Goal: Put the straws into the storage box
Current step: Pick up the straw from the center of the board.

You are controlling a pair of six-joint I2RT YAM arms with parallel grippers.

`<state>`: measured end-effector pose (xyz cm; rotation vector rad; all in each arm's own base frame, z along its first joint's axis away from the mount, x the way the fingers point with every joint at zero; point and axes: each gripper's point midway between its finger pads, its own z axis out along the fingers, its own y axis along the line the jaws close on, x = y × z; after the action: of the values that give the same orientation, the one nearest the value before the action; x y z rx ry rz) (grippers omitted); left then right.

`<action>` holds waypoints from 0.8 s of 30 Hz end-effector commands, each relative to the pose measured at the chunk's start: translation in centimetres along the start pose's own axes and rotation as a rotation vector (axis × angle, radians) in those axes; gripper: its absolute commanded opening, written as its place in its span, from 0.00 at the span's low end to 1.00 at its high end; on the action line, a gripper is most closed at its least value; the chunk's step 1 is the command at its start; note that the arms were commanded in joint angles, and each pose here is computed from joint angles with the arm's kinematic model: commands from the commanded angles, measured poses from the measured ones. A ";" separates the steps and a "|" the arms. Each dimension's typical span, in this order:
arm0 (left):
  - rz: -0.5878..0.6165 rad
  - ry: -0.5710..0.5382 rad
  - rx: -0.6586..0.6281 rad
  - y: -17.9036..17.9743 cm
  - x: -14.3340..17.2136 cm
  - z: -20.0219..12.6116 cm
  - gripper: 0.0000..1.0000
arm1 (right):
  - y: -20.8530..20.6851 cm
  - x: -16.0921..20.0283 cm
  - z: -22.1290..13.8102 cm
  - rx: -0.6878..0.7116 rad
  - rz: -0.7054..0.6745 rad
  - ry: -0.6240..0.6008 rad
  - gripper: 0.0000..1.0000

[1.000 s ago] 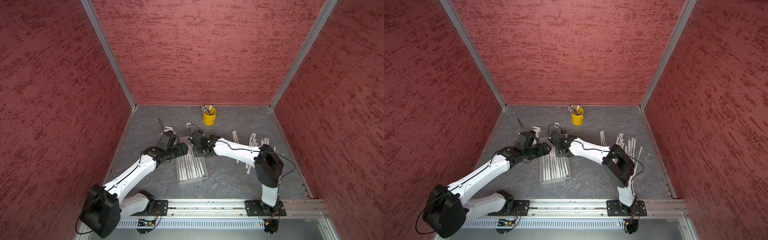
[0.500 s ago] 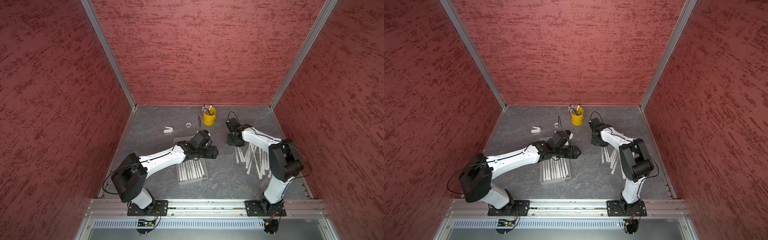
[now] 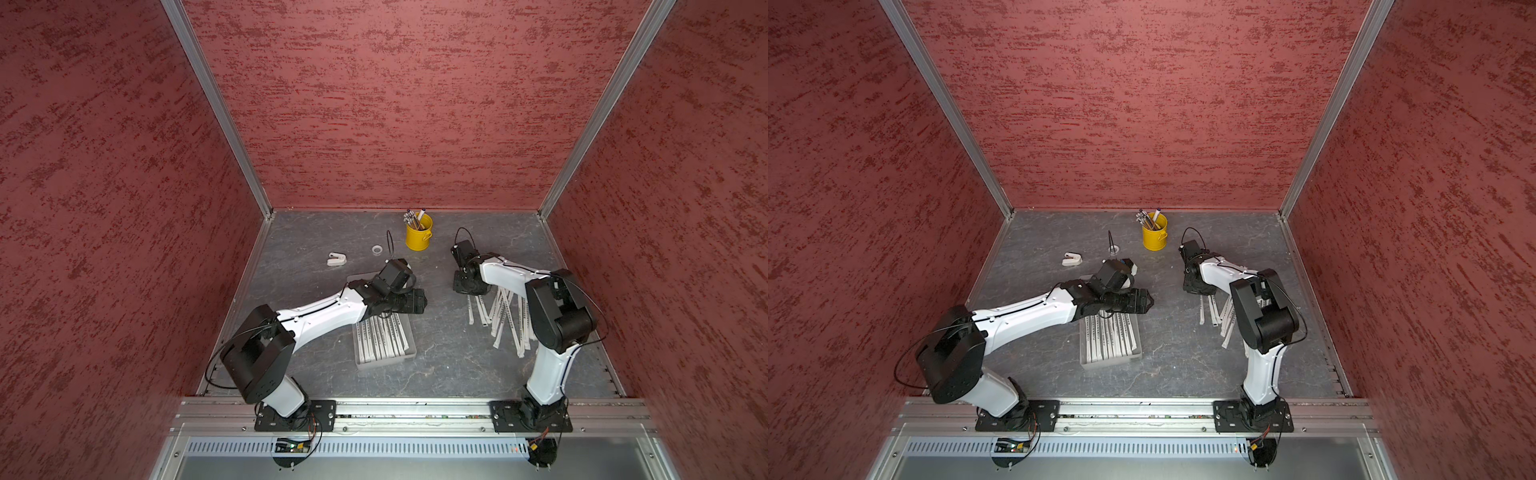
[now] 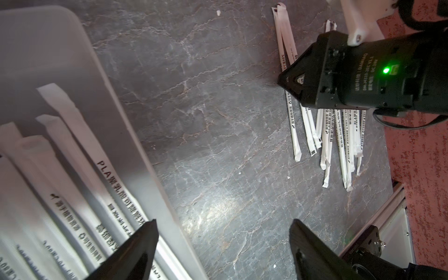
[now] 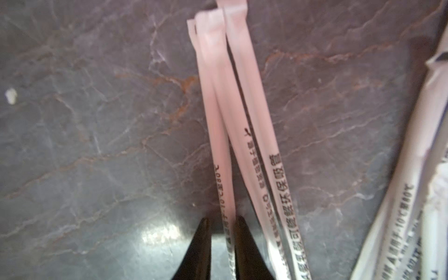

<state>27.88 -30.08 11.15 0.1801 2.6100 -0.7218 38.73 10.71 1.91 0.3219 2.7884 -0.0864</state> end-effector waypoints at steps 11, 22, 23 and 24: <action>-0.114 -0.094 -0.111 7.5 -0.5 -5.3 0.88 | 6.1 2.5 -3.0 -0.208 -0.076 -0.002 0.04; -0.237 -0.181 -0.159 12.3 -0.1 -9.5 0.87 | 14.8 7.0 -14.0 -0.596 -0.138 -0.009 0.03; -0.241 -0.190 -0.158 12.4 -0.2 -9.6 0.88 | 15.9 7.2 -15.0 -0.582 -0.169 -0.036 0.02; -0.244 -0.193 -0.155 12.4 -0.3 -9.7 0.88 | 16.9 7.5 -15.6 -0.564 -0.196 -0.062 0.02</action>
<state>27.63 -14.82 13.09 -0.2354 2.5167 -0.5767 31.69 26.09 10.98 -0.0059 2.6944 0.5837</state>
